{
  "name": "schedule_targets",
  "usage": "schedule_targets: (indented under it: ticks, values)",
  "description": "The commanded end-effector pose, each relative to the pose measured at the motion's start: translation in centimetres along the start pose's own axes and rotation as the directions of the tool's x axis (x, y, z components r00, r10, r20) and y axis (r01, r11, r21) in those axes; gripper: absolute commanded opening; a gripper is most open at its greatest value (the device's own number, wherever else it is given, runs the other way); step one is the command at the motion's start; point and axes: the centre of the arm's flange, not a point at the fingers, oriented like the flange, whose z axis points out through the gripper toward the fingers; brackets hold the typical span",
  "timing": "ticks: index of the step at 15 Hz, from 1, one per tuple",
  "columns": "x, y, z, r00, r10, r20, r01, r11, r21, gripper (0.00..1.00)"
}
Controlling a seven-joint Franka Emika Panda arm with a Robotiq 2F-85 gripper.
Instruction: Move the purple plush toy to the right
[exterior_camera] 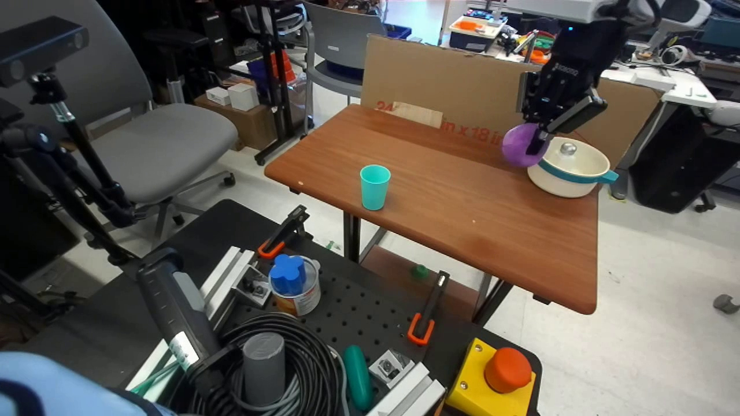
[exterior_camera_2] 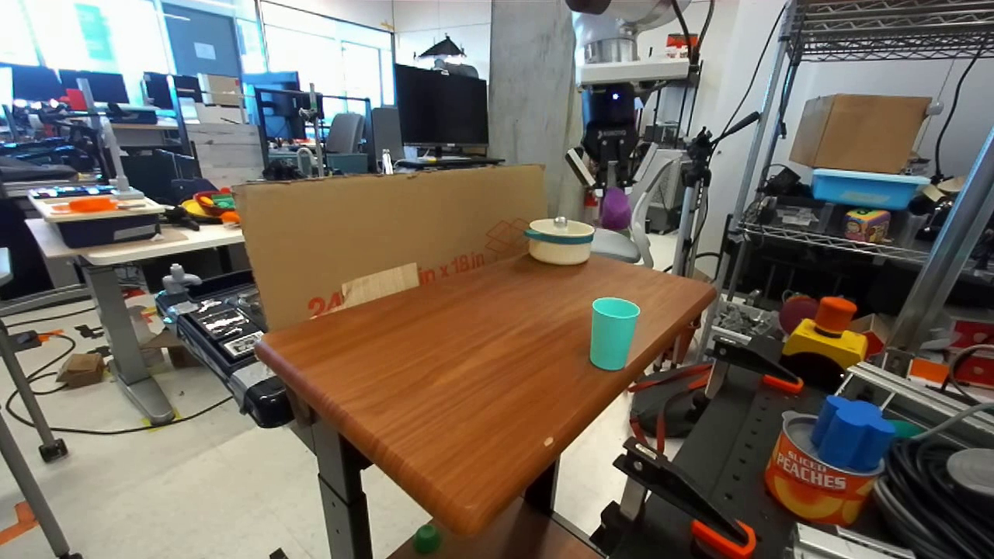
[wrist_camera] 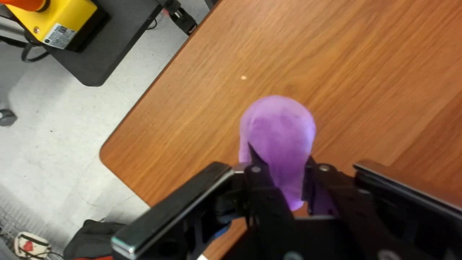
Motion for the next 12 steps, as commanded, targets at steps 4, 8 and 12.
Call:
schedule_targets:
  ticks: [4, 8, 12]
  values:
    - [6.1, 2.9, 3.2, 0.984, 0.174, 0.042, -0.174, 0.985, -0.020, 0.06]
    - [9.2, 3.1, 6.2, 0.973, 0.227, 0.038, -0.225, 0.973, -0.054, 0.06]
    - [10.9, 3.5, 9.2, 0.962, 0.269, 0.043, -0.263, 0.958, -0.112, 0.06]
